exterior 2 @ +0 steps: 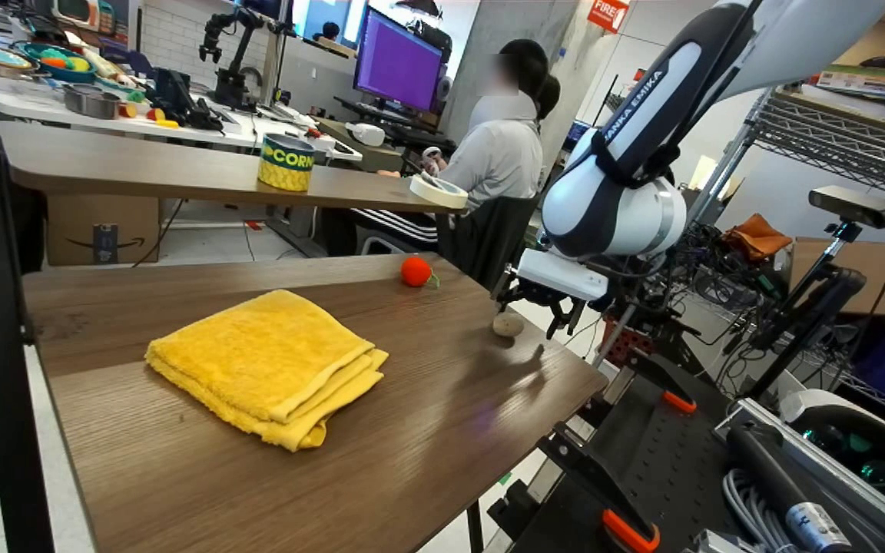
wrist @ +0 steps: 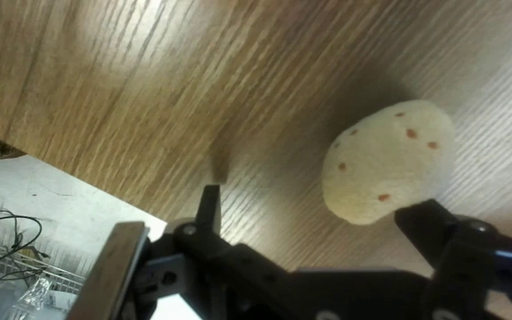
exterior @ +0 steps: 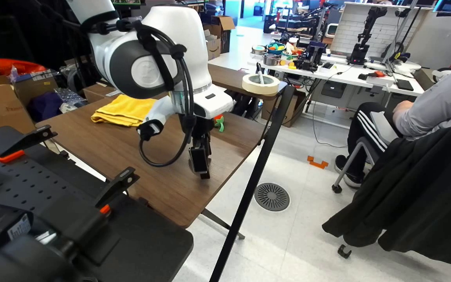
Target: Wipe the table with the cloth move the stone and the red object on opposite sides of the table
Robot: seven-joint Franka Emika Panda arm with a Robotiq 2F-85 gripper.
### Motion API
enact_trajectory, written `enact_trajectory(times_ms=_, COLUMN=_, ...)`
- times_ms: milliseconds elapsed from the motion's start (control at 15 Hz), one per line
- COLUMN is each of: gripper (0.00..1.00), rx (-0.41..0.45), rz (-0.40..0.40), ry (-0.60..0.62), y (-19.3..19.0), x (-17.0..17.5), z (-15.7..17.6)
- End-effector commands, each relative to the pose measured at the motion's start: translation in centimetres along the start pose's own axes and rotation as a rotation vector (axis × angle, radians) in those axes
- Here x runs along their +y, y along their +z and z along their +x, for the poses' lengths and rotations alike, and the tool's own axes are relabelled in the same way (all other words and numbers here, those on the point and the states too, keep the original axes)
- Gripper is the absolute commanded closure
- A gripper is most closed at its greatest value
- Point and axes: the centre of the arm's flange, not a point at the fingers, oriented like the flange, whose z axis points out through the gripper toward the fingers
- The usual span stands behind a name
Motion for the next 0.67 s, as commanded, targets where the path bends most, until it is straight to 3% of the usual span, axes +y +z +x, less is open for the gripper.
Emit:
enact_trajectory(times_ms=0, gripper=0.00, rx=0.002, rz=0.056, ry=-0.011, y=-2.2, x=-1.3, z=-1.4)
enact_trajectory(times_ms=267, gripper=0.00, rx=-0.020, rz=0.068, ry=-0.036, y=-2.1, x=-3.1, z=-2.8)
enact_trajectory(times_ms=333, gripper=0.22, rx=-0.025, rz=0.070, ry=-0.038, y=-2.0, x=-3.4, z=-3.0)
enact_trajectory(times_ms=600, gripper=0.51, rx=-0.031, rz=0.073, ry=-0.043, y=-1.7, x=-3.8, z=-3.3)
